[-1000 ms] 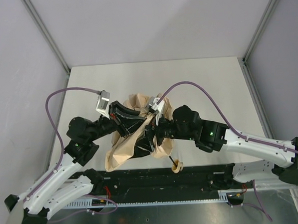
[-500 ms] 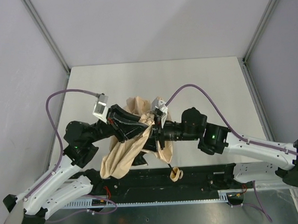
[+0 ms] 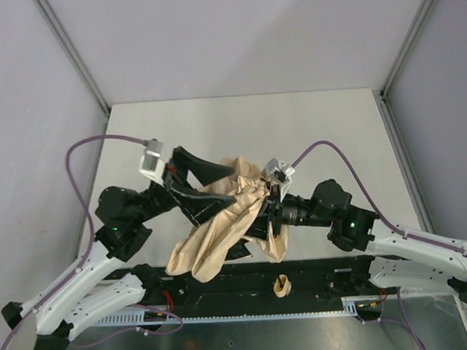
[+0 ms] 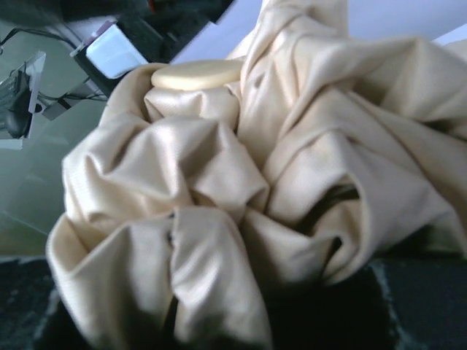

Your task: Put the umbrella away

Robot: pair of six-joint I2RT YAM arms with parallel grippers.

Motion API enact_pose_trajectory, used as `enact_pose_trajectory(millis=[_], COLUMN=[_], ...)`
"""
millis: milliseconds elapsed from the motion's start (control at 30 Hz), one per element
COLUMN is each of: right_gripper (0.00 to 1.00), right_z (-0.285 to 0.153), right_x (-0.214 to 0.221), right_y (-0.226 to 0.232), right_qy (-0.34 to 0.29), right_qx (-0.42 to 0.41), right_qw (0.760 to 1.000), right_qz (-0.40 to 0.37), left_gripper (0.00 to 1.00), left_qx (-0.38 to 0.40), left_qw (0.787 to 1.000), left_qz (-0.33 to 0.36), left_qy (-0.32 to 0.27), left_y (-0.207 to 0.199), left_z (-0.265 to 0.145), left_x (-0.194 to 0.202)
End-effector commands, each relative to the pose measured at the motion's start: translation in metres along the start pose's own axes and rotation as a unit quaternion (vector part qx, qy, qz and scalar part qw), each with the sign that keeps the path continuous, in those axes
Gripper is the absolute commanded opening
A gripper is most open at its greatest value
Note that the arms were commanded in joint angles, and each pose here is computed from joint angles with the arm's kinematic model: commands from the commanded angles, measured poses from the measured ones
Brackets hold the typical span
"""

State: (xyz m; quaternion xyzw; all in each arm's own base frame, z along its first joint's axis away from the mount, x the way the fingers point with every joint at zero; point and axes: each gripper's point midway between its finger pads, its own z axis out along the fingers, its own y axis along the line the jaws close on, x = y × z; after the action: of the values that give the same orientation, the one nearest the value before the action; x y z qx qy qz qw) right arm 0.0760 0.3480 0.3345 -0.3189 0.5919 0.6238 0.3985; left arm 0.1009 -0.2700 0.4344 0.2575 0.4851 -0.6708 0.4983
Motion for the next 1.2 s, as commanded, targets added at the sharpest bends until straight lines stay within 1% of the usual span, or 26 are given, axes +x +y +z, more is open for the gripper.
enact_pose_trajectory(millis=[0,67,133,200,267,333,433,567,700,733,800,833,867,933,967,1000,1033,1067,1167], right_gripper=[0.0,0.0,0.0,0.0,0.0,0.0,0.0,0.0,0.0,0.0,0.0,0.0,0.0,0.0,0.0,0.0,0.0,0.0,0.0], right_z=[-0.019,-0.032,-0.044,-0.053,-0.06,-0.066,-0.07,-0.074,-0.079,-0.079,-0.079,-0.081,-0.083,-0.086,-0.088,-0.089,-0.09,-0.09,-0.087], right_x=[-0.033,-0.047,-0.058,-0.066,-0.074,-0.083,-0.096,-0.105,-0.11,-0.11,-0.106,-0.103,-0.101,-0.094,-0.09,-0.088,-0.085,-0.083,-0.08], right_y=[-0.015,-0.037,-0.057,-0.073,-0.088,-0.099,-0.106,-0.11,-0.102,-0.098,-0.092,-0.091,-0.091,-0.087,-0.084,-0.082,-0.079,-0.075,-0.05], right_qy=[-0.064,-0.09,-0.107,-0.112,-0.114,-0.114,-0.109,-0.08,-0.07,-0.065,-0.049,-0.04,-0.031,-0.009,0.002,0.01,0.017,0.025,0.045], right_qx=[0.054,0.106,0.147,0.167,0.178,0.176,0.157,0.149,0.121,0.109,0.092,0.086,0.079,0.053,0.037,0.027,0.014,-0.003,-0.066], right_qw=[0.996,0.99,0.983,0.98,0.977,0.978,0.981,0.984,0.988,0.99,0.992,0.993,0.993,0.995,0.996,0.996,0.997,0.997,0.995], right_qz=[0.008,0.009,0.001,-0.012,-0.019,-0.021,-0.026,-0.058,-0.061,-0.062,-0.07,-0.074,-0.077,-0.081,-0.082,-0.08,-0.076,-0.069,-0.055], left_gripper=[0.99,0.99,0.98,0.94,0.93,0.97,0.99,0.99,0.98,0.94,0.81,0.72,0.62,0.33,0.21,0.12,0.06,0.03,0.0], left_qx=[-0.115,-0.176,-0.22,-0.237,-0.238,-0.232,-0.237,-0.272,-0.284,-0.29,-0.298,-0.302,-0.307,-0.321,-0.329,-0.335,-0.336,-0.336,-0.331], left_qw=[0.985,0.976,0.968,0.965,0.966,0.968,0.968,0.955,0.944,0.941,0.936,0.934,0.931,0.927,0.925,0.924,0.923,0.923,0.923], left_qz=[0.09,0.104,0.108,0.109,0.103,0.087,0.058,0.007,-0.033,-0.038,-0.047,-0.051,-0.052,-0.05,-0.049,-0.048,-0.048,-0.051,-0.069], left_qy=[-0.09,-0.074,-0.044,-0.024,-0.006,0.019,0.064,0.121,0.163,0.17,0.182,0.186,0.19,0.19,0.185,0.181,0.179,0.18,0.182], left_y=[0.007,0.023,0.037,0.041,0.042,0.047,0.067,0.11,0.143,0.15,0.159,0.162,0.165,0.17,0.172,0.172,0.171,0.17,0.162], left_z=[-0.013,-0.027,-0.042,-0.052,-0.057,-0.056,-0.051,-0.034,-0.015,-0.013,-0.013,-0.015,-0.02,-0.032,-0.038,-0.043,-0.047,-0.051,-0.061], left_x=[-0.071,-0.068,-0.055,-0.045,-0.033,-0.016,0.014,0.049,0.079,0.083,0.093,0.097,0.101,0.104,0.103,0.103,0.104,0.106,0.117])
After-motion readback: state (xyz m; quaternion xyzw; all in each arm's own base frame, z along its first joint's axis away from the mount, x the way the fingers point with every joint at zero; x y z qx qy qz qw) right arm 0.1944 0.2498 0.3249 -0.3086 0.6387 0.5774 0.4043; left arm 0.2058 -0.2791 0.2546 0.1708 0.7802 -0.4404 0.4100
